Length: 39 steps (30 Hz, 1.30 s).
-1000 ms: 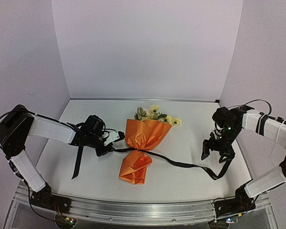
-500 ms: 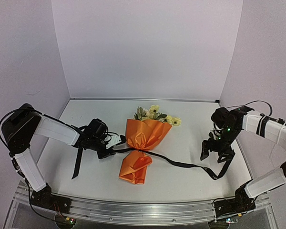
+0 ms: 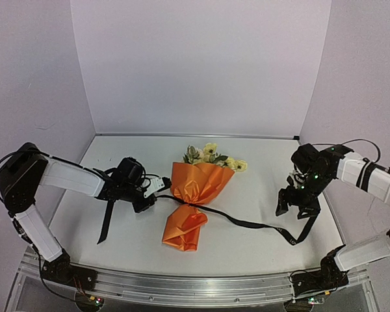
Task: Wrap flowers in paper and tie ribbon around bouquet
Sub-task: Pick up the left side of the half-tied ribbon at the center of the board, then pick up the right side of the half-tied ribbon from the center of the board.
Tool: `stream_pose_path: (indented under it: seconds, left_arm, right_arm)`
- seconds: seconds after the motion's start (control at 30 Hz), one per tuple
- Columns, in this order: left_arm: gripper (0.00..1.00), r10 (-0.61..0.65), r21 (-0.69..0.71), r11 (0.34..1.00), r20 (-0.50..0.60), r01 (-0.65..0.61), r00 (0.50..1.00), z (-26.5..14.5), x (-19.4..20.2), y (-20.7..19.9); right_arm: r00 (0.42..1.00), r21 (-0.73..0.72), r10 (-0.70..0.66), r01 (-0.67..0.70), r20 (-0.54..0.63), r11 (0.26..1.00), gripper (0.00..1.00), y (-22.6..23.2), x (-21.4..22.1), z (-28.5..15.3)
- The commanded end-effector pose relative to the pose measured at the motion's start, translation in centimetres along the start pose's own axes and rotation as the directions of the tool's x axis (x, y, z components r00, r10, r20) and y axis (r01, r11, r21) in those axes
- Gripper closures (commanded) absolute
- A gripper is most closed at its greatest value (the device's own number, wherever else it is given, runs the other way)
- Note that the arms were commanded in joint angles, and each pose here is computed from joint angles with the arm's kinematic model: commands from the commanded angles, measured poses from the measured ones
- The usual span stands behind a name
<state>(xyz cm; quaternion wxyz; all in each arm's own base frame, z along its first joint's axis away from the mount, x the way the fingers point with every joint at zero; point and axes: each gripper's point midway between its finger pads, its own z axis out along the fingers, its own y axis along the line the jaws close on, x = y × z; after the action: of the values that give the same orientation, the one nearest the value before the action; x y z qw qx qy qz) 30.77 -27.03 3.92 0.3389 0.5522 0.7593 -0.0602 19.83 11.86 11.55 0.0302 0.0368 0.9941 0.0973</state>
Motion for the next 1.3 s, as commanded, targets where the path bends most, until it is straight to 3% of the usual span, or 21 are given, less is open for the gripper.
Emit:
stream_pose_path:
  seconds: [0.0,0.33,0.6,0.9,1.1,1.27]
  left_arm:
    - [1.00,-0.025,-0.055,0.998,0.152,0.034,0.988,-3.0,-5.0,1.7]
    - [1.00,-0.108,-0.030,0.993,0.223,0.117,0.969,-4.2,-7.2,1.5]
    - [1.00,-0.192,-0.035,0.977,0.300,0.212,0.934,-6.0,-12.0,2.0]
    - [1.00,-0.262,-0.035,0.960,0.249,0.279,0.933,-6.3,-14.2,3.0]
    - [1.00,-0.254,-0.036,0.963,0.213,0.267,0.944,-6.5,-14.5,1.8]
    - [1.00,-0.213,-0.016,0.975,0.213,0.222,0.953,-6.6,-13.1,-0.4]
  right_arm:
    - [0.997,-0.004,-0.027,0.028,0.072,1.000,0.17,0.7,-0.9,-1.5]
    - [0.987,0.002,-0.039,0.039,0.156,0.999,0.15,0.5,-1.1,-3.1]
    - [0.969,-0.029,-0.047,0.056,0.243,0.998,0.15,0.3,-1.0,-4.3]
    - [0.957,-0.031,-0.063,0.075,0.284,0.997,0.14,-0.4,-0.2,-5.0]
    - [0.970,-0.074,-0.055,0.074,0.236,0.995,0.15,0.8,0.1,-5.4]
    - [0.968,-0.067,-0.130,0.147,0.217,0.987,0.18,1.9,0.1,-3.9]
